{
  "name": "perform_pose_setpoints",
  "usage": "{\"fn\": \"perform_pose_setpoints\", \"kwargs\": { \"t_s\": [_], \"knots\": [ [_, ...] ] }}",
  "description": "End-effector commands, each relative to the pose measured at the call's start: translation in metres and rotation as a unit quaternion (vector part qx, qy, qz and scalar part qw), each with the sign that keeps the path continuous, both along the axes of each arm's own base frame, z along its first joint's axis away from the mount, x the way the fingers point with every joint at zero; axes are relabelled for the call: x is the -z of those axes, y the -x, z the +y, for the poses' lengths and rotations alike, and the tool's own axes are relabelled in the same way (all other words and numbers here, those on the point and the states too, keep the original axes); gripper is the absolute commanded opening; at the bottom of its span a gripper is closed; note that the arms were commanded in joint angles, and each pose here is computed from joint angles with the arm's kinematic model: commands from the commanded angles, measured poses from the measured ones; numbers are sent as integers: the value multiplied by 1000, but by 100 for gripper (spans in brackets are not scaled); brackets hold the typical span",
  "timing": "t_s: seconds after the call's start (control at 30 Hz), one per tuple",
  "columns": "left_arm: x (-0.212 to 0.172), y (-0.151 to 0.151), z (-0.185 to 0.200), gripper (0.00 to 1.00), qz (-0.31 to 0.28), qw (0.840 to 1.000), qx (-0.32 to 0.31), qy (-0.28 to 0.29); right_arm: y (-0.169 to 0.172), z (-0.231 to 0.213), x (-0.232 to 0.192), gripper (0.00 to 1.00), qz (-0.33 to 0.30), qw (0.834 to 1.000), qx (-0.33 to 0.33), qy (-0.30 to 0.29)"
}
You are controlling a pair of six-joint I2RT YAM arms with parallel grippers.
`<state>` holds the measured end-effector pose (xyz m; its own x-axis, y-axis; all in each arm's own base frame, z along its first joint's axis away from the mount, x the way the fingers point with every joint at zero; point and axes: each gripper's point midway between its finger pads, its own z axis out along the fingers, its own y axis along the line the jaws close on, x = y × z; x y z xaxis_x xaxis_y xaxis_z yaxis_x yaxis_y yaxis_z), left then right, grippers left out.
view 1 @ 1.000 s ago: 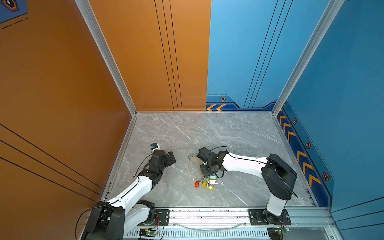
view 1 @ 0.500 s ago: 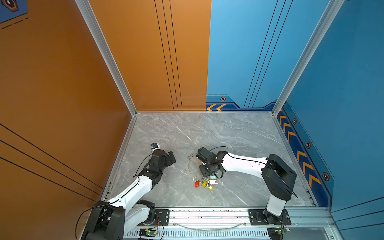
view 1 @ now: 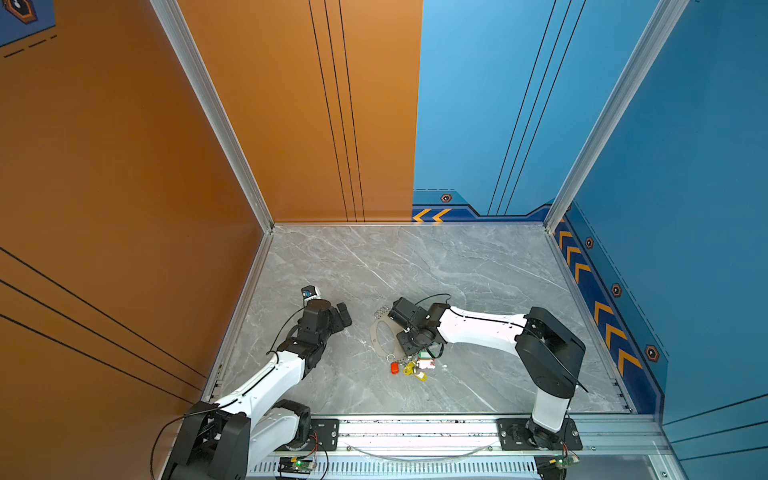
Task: Put the keys on the keyring
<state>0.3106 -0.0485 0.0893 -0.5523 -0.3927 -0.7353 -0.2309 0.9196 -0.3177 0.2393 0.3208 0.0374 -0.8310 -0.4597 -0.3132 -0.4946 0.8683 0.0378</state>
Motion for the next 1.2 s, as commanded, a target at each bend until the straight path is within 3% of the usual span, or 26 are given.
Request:
{"fn": "perform_pose_setpoints", "kwargs": {
  "t_s": [0.0, 0.53, 1.17],
  "knots": [
    [-10, -7, -1, 98, -12, 1000, 0, 9, -3, -7, 2, 16, -11, 999, -1, 36],
    [-11, -7, -2, 98, -13, 1000, 1, 10, -10, -10, 3, 21, -35, 997, -8, 74],
    [-10, -8, -2, 98, -11, 1000, 2, 11, -16, -8, -25, 4, -64, 996, -15, 58]
  ]
}}
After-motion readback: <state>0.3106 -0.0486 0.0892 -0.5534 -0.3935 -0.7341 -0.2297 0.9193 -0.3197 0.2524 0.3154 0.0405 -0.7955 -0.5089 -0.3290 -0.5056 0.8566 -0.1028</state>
